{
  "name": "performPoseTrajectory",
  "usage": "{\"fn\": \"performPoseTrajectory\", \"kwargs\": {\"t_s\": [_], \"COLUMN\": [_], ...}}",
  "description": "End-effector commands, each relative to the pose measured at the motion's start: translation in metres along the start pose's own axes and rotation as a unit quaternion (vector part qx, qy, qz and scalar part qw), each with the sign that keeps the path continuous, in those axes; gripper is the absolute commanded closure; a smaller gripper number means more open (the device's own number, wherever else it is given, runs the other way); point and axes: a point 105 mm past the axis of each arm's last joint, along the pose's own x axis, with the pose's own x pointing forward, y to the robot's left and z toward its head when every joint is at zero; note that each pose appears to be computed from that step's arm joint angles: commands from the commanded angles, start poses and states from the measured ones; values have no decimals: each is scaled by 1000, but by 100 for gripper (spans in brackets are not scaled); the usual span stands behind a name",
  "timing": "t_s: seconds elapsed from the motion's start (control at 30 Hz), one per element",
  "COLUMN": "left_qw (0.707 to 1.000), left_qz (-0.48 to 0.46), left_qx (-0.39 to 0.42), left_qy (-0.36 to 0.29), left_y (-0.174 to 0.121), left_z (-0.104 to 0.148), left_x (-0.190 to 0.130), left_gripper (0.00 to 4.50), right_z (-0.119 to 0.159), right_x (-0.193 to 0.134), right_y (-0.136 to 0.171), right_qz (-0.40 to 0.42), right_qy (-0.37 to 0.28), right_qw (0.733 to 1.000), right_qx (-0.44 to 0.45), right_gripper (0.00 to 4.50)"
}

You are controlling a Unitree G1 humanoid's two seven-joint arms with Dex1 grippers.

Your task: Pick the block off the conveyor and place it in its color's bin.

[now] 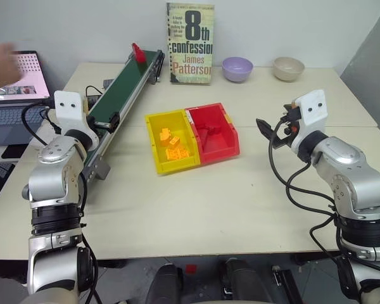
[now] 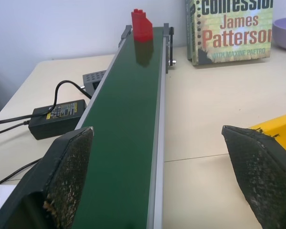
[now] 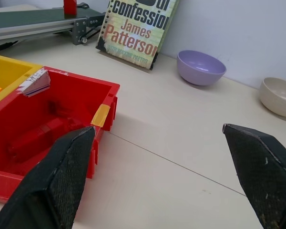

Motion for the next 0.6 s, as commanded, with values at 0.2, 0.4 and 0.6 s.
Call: {"fn": "performPoseTrajectory", "kwargs": {"t_s": [0.2,0.4,0.6], "left_qw": [998,996,995], "left_qz": [27,49,53], "left_qx": [-3,-24,-34], "left_qy": [-49,-72,-74], "left_y": [16,27,33], "left_z": [21,22,18], "left_x": [-9,-13,-14], "left_gripper": [1,1,1], "right_z": [38,61,69], "right_x": [2,-1,2], "right_y": [16,56,75], "right_qz": [70,227,293], "right_qy": [-71,-109,-121], "right_qw": [995,968,948], "right_qx": [3,-8,-14], "right_gripper": [0,0,0]}}
